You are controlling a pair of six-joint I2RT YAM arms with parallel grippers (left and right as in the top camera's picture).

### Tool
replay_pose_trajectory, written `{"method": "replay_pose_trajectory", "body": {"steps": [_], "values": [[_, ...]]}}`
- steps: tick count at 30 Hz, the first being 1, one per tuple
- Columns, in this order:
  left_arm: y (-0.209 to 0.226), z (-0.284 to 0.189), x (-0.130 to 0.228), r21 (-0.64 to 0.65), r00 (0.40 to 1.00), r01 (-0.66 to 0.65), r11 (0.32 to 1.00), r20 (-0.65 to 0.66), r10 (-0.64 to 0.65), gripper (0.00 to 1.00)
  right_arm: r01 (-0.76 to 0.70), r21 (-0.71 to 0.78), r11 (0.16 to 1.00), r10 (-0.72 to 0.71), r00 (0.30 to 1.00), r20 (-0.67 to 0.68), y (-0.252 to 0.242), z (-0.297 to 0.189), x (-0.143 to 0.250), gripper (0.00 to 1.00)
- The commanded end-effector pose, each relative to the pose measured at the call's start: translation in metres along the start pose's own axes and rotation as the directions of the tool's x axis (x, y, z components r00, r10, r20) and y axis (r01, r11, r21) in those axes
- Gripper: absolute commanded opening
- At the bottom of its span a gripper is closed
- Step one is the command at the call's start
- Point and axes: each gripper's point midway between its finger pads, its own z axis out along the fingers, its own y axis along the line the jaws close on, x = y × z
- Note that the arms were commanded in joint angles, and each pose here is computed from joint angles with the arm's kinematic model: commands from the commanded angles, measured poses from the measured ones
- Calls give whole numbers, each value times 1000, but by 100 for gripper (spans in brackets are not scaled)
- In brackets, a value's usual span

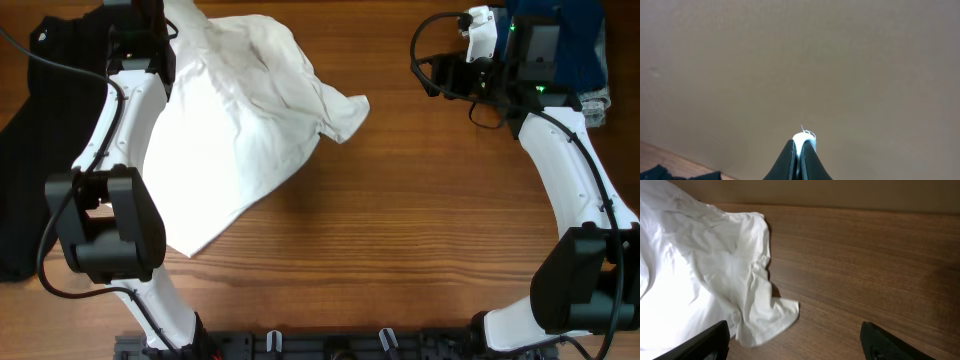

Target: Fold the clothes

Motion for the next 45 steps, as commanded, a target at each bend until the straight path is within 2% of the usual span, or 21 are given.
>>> {"method": "replay_pose_trajectory", "body": {"steps": [1, 2, 3, 6, 8, 10, 14, 16, 17, 19, 20, 21, 23, 25, 27, 30, 33, 36, 38, 41, 45], "values": [[-10, -6, -10, 20, 1000, -26, 999, -14, 26, 4, 26, 10, 1000, -26, 1000, 14, -3, 0, -8, 84], [-4, -6, -5, 2, 999, -31, 1000, -34, 31, 4, 26, 10, 1000, -26, 1000, 14, -3, 0, -8, 84], [1, -5, -1, -15, 998, -36, 999, -52, 35, 16, 27, 10, 1000, -27, 1000, 14, -3, 0, -8, 84], [19, -4, 11, -48, 993, -50, 998, -106, 45, 100, 26, 10, 1000, -26, 1000, 13, -3, 0, -8, 85], [29, -5, 20, -66, 987, -62, 996, -154, 51, 100, 24, 9, 1000, -24, 1000, 11, -3, 0, -7, 89], [35, -13, 33, -78, 970, -83, 993, -236, 62, 100, 21, 3, 1000, -21, 1000, 9, -2, 0, -6, 100], [30, -51, 58, -49, 894, -126, 991, -439, 92, 100, 23, -80, 996, -22, 1000, 19, 12, -1, -8, 100], [18, -80, 76, 7, 821, -134, 991, -559, 115, 100, 2, -52, 999, -1, 1000, 15, 7, 0, -8, 100], [14, -90, 82, 30, 794, -131, 991, -595, 123, 100, -14, 10, 1000, 13, 1000, 7, -3, 1, -6, 100], [-3, -122, 105, 102, 694, -90, 991, -707, 136, 100, -11, 98, 995, 13, 1000, -19, -18, 7, 2, 100], [-8, -137, 116, 107, 643, -70, 992, -755, 127, 100, -4, 117, 993, 8, 999, -37, -20, 13, 7, 100], [-13, -160, 134, 103, 557, -68, 992, -822, 123, 100, 2, 126, 992, 6, 998, -64, -19, 24, 15, 100], [-14, -186, 149, 114, 457, -93, 989, -878, 144, 99, 15, 124, 992, -2, 995, -104, -13, 42, 27, 100], [-3, -208, 155, 64, 383, -135, 989, -917, 112, 99, 32, 118, 992, -15, 990, -141, -4, 63, 41, 99], [7, -231, 155, 17, 315, -146, 989, -947, 63, 99, 28, 104, 994, -11, 988, -154, 2, 78, 48, 100], [19, -267, 151, -156, 222, -126, 980, -967, -125, 98, -25, 104, 994, 40, 988, -147, 5, 97, 55, 99], [20, -294, 153, -257, 133, -119, 959, -961, -241, 94, -47, 102, 994, 60, 990, -127, 2, 110, 57, 99], [25, -321, 162, -329, 52, -177, 928, -944, -325, 89, -57, 79, 995, 67, 990, -124, 3, 118, 60, 99], [31, -341, 174, -389, 3, -231, 892, -917, -400, 89, -57, 68, 996, 66, 990, -123, 3, 121, 61, 99], [43, -363, 192, -462, -21, -287, 839, -873, -487, 89, -51, 67, 996, 58, 991, -117, 4, 121, 59, 99], [56, -386, 218, -574, 17, -286, 767, -803, -595, 87, -22, 60, 998, 29, 993, -117, 4, 121, 59, 99]]}}
